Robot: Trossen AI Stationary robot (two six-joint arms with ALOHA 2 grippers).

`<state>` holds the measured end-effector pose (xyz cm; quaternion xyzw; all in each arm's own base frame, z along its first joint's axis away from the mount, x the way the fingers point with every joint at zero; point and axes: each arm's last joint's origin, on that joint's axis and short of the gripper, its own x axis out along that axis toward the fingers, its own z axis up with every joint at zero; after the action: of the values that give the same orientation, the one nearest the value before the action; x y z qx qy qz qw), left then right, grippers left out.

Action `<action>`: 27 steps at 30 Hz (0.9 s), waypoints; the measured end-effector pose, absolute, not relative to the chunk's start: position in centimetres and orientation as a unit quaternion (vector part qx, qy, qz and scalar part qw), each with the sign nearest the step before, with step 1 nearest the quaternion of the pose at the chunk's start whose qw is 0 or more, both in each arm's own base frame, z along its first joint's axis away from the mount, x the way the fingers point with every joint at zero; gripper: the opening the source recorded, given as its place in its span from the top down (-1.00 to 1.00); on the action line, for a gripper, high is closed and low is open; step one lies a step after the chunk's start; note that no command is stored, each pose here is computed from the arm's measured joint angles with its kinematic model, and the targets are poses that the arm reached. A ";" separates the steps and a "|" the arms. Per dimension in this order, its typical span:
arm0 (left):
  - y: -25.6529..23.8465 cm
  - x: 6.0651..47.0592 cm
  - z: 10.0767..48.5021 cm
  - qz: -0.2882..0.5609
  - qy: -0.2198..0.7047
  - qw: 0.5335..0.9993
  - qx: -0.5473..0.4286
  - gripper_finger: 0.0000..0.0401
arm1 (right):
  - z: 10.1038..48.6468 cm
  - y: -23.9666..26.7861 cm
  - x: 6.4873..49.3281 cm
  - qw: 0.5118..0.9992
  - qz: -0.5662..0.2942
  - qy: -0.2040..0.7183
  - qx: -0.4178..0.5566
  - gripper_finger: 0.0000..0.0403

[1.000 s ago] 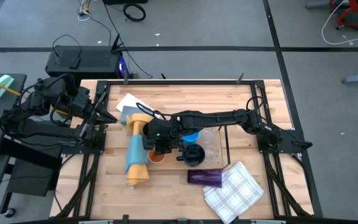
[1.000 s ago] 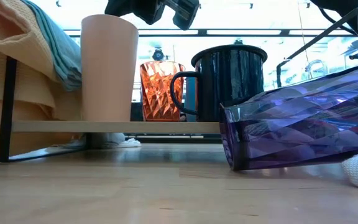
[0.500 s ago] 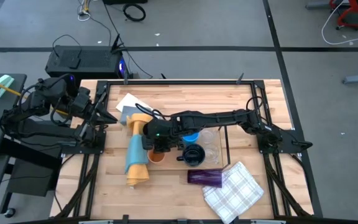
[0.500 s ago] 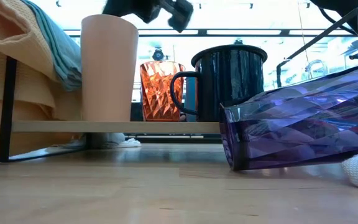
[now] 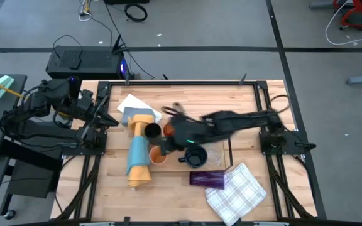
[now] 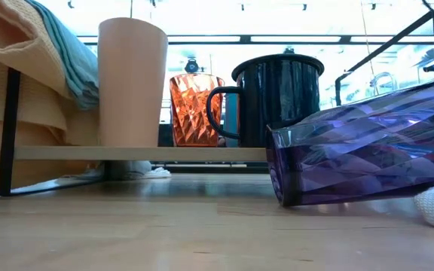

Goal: Stack small to large cups/mugs on shelf
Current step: Put the light orange cup on the shelf

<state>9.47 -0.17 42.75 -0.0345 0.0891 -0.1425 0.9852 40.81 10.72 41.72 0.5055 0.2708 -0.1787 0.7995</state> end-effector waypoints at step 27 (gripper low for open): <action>-4.0 21.9 34.6 -0.185 0.405 0.893 -0.061 0.95 | 48.6 12.7 28.6 0.892 -0.316 0.132 0.294 1.00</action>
<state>21.85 -4.01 34.63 -0.0607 0.4050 -0.1855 0.8932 28.56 12.66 48.57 0.2935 0.1317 -0.3165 0.8924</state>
